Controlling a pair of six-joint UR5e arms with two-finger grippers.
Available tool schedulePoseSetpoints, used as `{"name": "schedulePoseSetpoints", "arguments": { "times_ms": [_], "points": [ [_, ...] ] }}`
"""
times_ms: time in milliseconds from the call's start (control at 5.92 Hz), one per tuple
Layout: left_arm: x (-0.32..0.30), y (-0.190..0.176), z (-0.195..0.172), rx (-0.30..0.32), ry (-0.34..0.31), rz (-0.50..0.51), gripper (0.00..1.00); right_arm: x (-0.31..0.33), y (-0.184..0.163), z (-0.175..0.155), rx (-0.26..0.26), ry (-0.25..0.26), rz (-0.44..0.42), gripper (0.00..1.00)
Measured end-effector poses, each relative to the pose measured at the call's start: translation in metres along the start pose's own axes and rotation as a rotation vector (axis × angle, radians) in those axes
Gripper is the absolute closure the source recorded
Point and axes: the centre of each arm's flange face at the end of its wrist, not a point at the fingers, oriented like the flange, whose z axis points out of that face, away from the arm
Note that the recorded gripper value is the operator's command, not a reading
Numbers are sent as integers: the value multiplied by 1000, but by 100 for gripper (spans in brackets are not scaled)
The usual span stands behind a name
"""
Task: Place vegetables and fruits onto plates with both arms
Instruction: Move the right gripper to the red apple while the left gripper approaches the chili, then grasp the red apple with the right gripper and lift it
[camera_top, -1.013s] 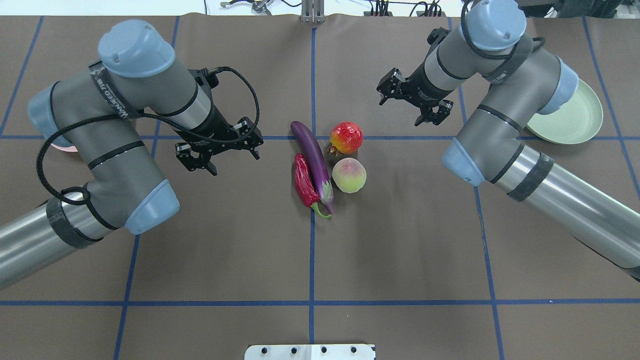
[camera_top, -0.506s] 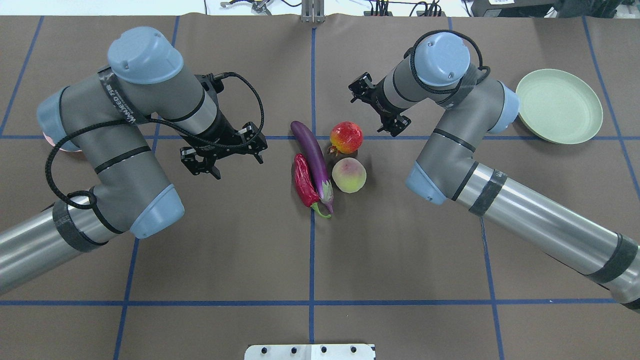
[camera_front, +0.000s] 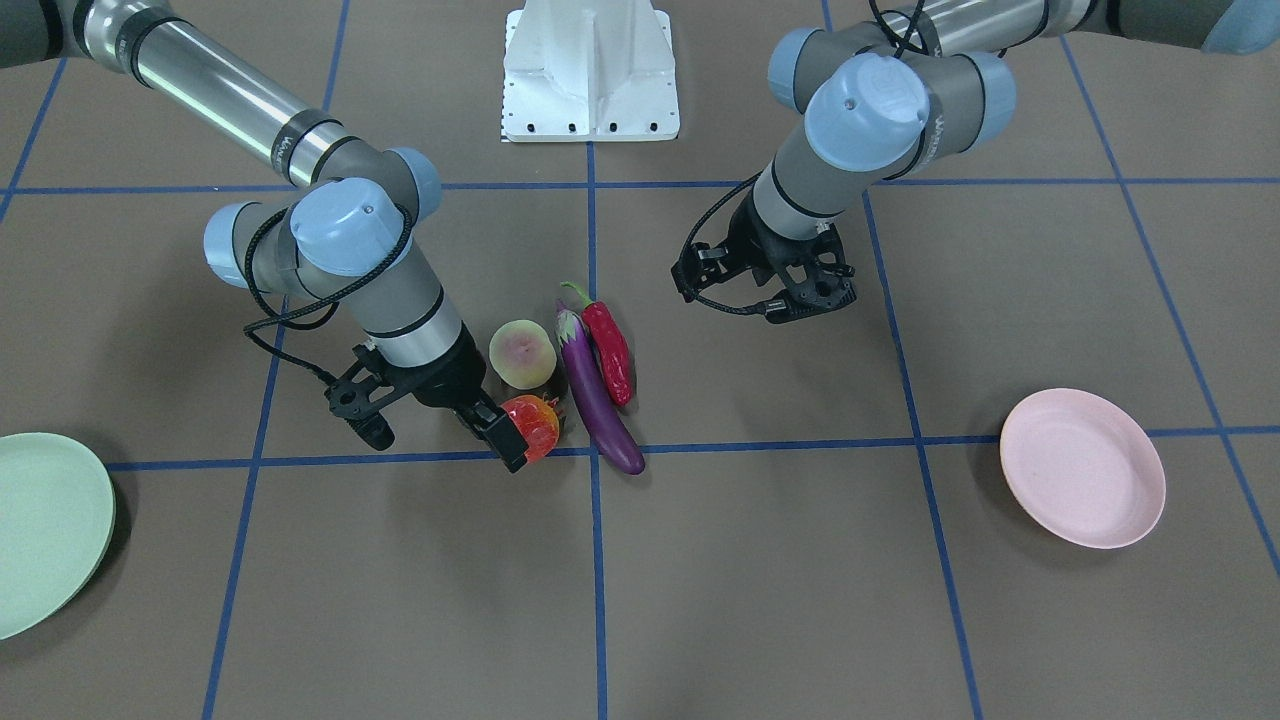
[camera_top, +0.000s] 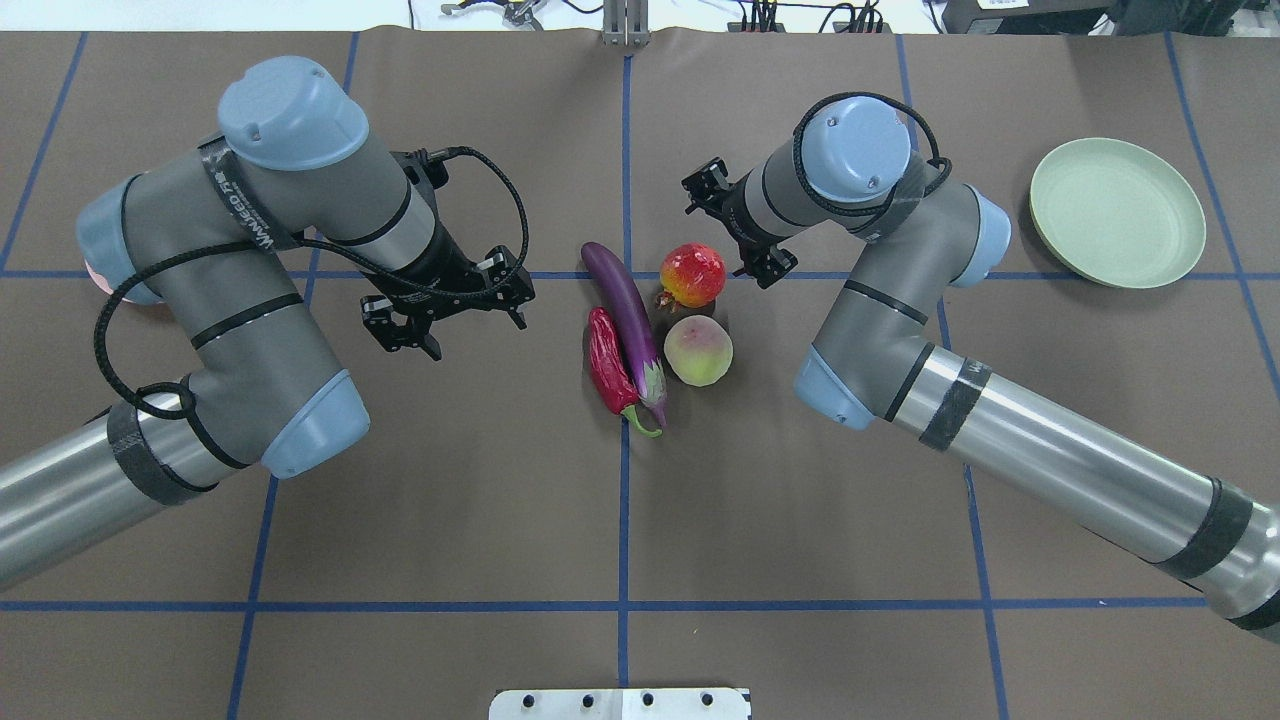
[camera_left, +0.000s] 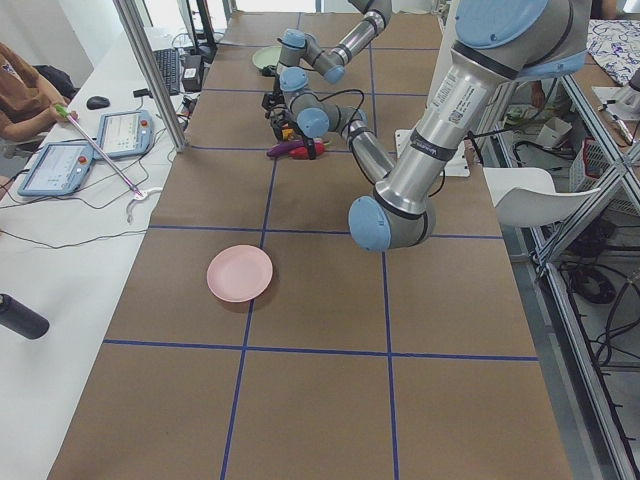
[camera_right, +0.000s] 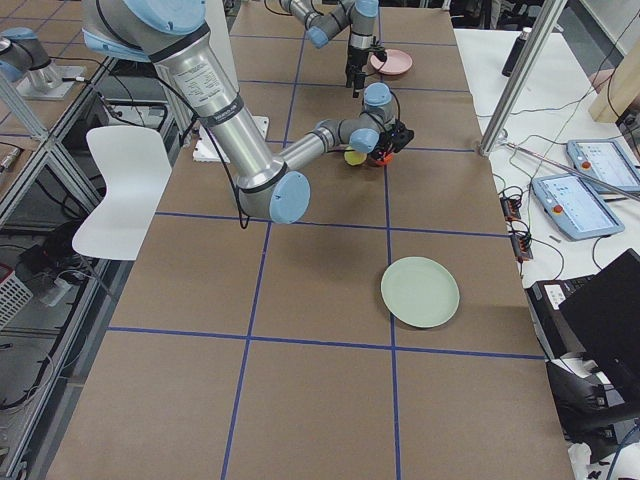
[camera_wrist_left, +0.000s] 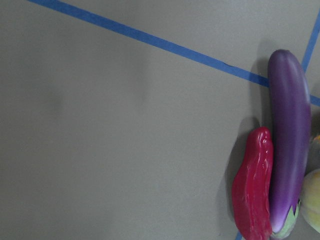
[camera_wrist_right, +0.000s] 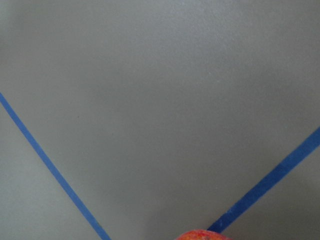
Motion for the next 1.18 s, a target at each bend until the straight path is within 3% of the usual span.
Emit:
{"name": "schedulePoseSetpoints", "arguments": {
  "times_ms": [675, 1182],
  "points": [
    [1, 1, 0, 0, 0, 1, 0, 6, 13, 10, 16, 63, 5, 2],
    [3, 3, 3, 17, -4, -7, 0, 5, 20, 13, 28, 59, 4, 2]
  ]
}}
